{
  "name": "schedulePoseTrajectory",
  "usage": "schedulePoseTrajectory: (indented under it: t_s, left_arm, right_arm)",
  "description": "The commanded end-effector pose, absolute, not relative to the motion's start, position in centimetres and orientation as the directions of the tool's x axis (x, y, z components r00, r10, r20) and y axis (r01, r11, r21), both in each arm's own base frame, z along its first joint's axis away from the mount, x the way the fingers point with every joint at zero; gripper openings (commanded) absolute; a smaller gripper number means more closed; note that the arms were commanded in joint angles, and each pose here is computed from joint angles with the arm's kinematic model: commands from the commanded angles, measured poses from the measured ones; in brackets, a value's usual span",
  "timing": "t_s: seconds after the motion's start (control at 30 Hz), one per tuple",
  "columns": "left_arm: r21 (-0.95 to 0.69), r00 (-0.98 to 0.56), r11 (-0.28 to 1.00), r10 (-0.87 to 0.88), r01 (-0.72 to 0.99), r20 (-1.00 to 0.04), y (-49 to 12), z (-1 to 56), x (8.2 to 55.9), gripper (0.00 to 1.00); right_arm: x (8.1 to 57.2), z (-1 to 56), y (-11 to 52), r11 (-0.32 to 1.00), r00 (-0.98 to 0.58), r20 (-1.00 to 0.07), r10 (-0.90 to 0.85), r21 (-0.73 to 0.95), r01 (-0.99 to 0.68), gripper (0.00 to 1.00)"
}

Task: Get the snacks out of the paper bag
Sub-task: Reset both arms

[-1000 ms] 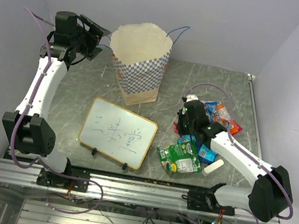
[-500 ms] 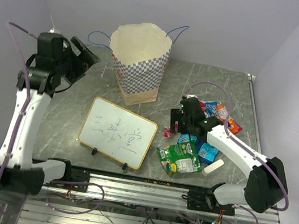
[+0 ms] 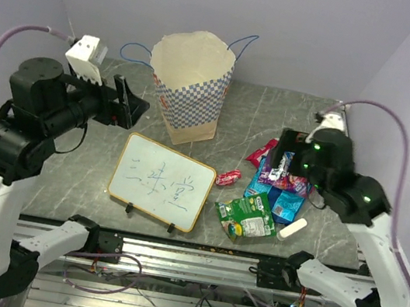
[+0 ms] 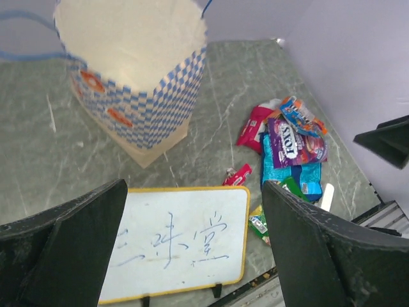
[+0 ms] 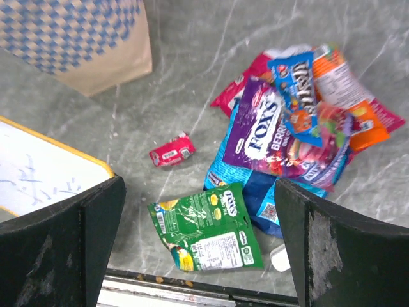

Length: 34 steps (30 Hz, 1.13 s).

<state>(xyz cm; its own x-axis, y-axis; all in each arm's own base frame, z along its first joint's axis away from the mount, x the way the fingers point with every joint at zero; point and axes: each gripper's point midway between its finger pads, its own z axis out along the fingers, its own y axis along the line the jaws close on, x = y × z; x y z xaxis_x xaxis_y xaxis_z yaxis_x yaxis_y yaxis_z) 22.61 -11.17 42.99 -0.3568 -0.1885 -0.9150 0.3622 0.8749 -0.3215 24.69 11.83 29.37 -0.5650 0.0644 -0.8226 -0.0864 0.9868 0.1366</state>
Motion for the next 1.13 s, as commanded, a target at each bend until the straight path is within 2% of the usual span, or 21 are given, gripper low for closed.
schedulePoseTrajectory:
  t_s: [0.0, 0.13, 0.27, 0.5, 0.97, 1.1]
  left_arm:
    - [-0.191, -0.215, 0.880, -0.105, 0.435, -0.971, -10.8, 48.3, 20.9, 0.98]
    - [-0.300, -0.176, 0.859, -0.248, 0.415, -0.953, -10.4, 52.5, 19.4, 0.97]
    - [-0.407, -0.140, 0.839, -0.383, 0.361, -0.913, -9.2, 54.0, 18.0, 0.99]
    - [-0.432, -0.089, 0.851, -0.426, 0.297, -0.900, -7.4, 54.2, 17.1, 0.99]
    - [-0.407, -0.133, 0.865, -0.385, 0.294, -0.913, -7.9, 53.1, 18.0, 0.99]
    - [-0.402, -0.126, 0.856, -0.382, 0.326, -0.915, -8.4, 53.6, 17.9, 0.99]
  right_arm:
    - [21.5, 35.3, 7.9, 0.991, -0.472, -0.877, 0.086, 0.125, -0.052, 1.00]
    - [19.6, 40.8, 5.7, 0.977, -0.368, -0.909, 0.198, 0.215, -0.004, 1.00]
    - [18.3, 45.5, 5.0, 0.942, -0.262, -0.911, 0.318, 0.335, -0.023, 1.00]
    - [17.8, 50.0, 3.8, 0.903, -0.121, -0.898, 0.422, 0.429, -0.034, 1.00]
    - [19.2, 48.6, 3.1, 0.904, -0.131, -0.894, 0.428, 0.420, 0.081, 1.00]
    - [19.6, 47.9, 2.5, 0.884, -0.138, -0.878, 0.458, 0.433, 0.174, 1.00]
